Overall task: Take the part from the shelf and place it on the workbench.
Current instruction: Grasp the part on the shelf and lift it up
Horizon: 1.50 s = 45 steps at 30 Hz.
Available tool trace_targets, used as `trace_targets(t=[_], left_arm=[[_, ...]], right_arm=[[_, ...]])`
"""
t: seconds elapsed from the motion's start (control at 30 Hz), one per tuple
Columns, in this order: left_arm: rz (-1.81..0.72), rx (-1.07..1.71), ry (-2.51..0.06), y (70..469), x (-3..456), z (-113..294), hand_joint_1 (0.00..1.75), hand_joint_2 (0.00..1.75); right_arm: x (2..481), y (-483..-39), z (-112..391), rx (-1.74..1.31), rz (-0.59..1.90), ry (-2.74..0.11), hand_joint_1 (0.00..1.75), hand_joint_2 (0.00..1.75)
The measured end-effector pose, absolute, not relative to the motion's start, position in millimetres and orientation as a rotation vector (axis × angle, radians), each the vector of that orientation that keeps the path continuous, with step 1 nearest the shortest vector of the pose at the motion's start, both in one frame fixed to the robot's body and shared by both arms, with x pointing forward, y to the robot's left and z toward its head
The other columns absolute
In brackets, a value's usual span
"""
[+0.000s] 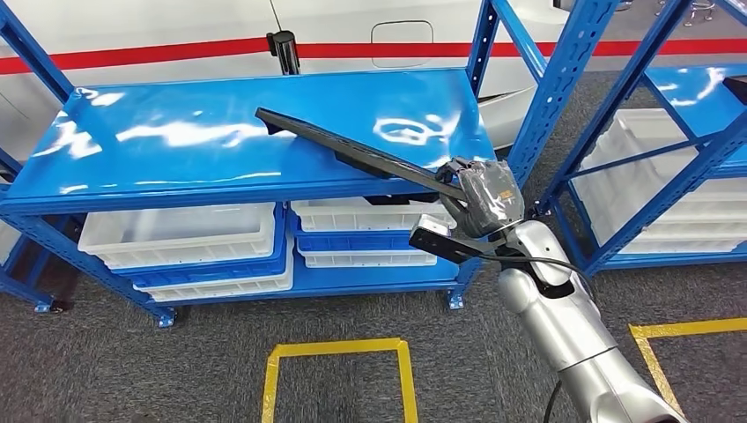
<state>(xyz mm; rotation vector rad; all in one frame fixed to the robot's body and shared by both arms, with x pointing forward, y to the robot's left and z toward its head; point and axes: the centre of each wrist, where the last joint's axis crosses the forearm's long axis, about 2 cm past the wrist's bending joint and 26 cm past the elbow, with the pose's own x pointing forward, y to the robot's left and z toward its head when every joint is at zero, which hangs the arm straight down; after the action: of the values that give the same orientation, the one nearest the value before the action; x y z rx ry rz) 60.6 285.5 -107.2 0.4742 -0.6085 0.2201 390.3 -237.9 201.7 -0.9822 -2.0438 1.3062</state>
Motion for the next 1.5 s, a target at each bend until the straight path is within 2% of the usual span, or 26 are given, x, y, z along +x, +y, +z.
trace_targets(t=[1.5], left_arm=[[0.217, 0.465, -0.624, 288.0, 56.7, -108.0, 0.00, 1.75]], right_arm=[[384.4, -256.2, 208.6, -1.028, 1.186, -2.046, 1.71, 1.75]])
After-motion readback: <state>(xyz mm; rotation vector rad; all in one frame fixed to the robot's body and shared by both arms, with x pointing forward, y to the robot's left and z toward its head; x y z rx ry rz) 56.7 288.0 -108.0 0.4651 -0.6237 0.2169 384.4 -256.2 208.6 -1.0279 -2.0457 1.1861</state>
